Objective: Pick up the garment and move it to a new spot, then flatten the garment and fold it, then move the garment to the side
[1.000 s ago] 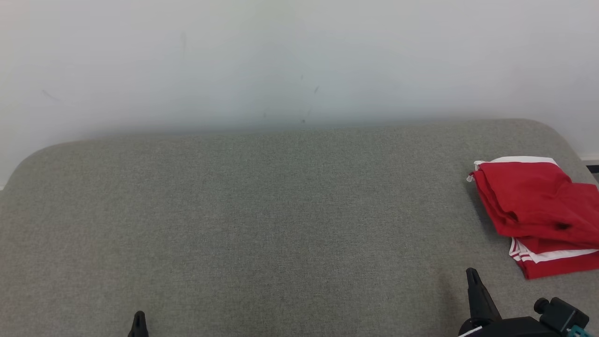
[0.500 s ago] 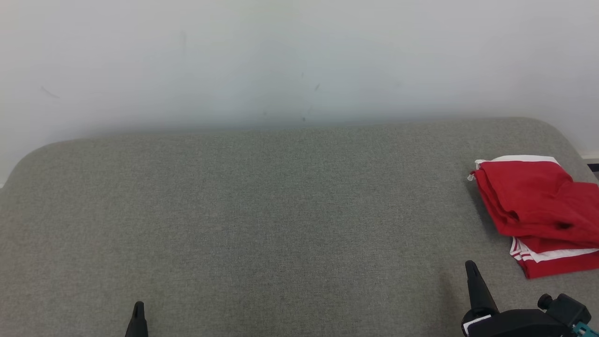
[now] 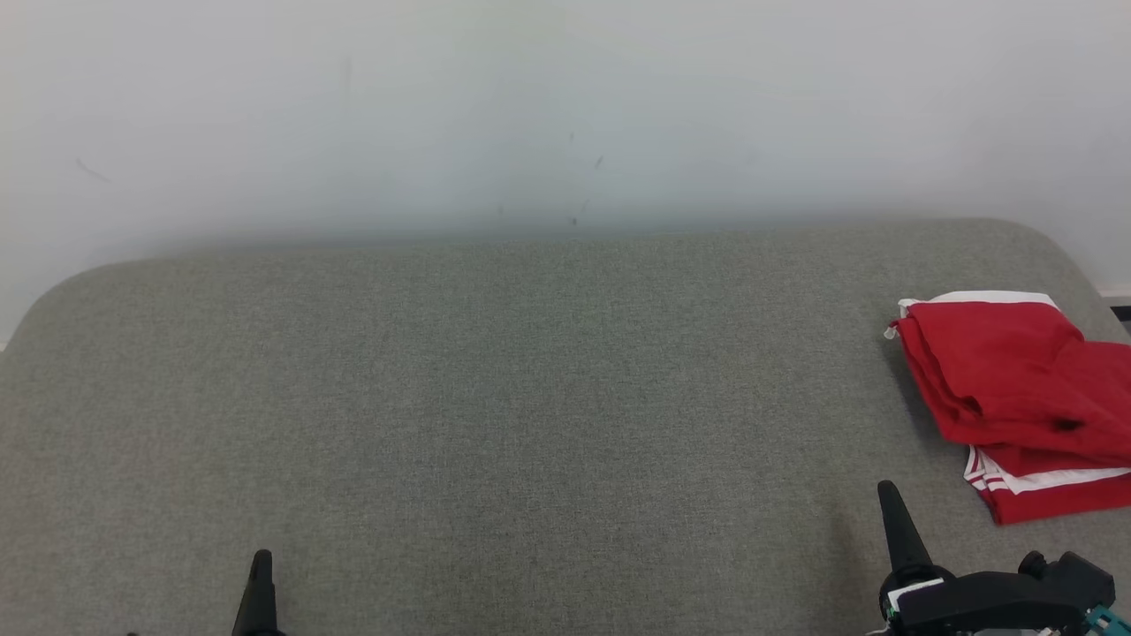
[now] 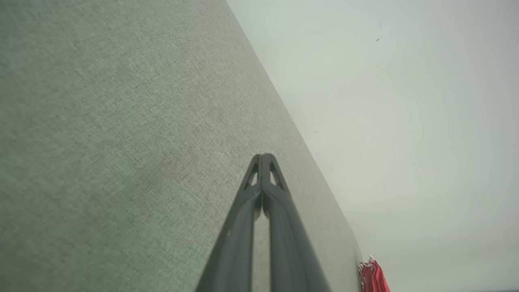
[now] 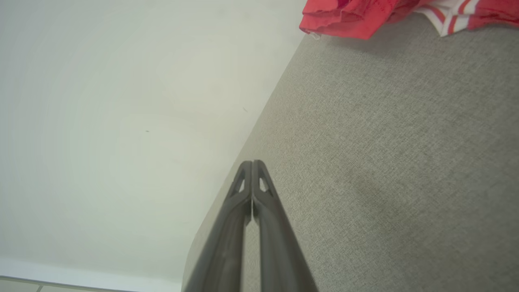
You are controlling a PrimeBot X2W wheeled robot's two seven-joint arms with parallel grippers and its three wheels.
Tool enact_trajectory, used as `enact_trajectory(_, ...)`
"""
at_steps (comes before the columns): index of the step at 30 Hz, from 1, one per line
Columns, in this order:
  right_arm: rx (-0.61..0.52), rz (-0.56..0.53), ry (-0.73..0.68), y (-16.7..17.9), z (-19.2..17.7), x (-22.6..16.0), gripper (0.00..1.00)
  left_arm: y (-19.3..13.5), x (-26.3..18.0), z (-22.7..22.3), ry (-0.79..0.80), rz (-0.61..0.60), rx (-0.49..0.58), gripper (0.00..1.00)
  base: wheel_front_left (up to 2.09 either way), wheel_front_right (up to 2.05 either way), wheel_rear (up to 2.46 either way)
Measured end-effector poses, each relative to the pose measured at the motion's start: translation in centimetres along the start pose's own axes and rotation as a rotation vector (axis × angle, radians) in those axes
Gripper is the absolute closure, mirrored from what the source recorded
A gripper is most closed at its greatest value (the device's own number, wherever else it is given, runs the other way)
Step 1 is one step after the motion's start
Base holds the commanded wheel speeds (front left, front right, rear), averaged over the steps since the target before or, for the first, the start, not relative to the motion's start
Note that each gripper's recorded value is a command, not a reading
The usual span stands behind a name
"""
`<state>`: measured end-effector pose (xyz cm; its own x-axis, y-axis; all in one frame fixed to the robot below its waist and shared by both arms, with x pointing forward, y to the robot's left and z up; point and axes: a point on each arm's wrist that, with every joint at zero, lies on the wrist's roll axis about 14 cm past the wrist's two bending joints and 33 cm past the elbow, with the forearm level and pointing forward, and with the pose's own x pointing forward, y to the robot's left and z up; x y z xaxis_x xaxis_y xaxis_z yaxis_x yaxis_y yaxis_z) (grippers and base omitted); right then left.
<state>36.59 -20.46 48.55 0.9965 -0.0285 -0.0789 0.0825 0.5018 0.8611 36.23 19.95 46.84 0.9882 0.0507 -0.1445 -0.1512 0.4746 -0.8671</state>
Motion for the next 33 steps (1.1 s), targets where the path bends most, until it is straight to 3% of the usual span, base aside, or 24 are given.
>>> enact_trajectory(33, 0.315, 0.042, 0.004, 1.2, 0.4, 1.2, 1.0, -1.9, 1.2, 0.9, 0.012, -0.074, -0.305, 1.0, 0.0, 0.0, 0.0)
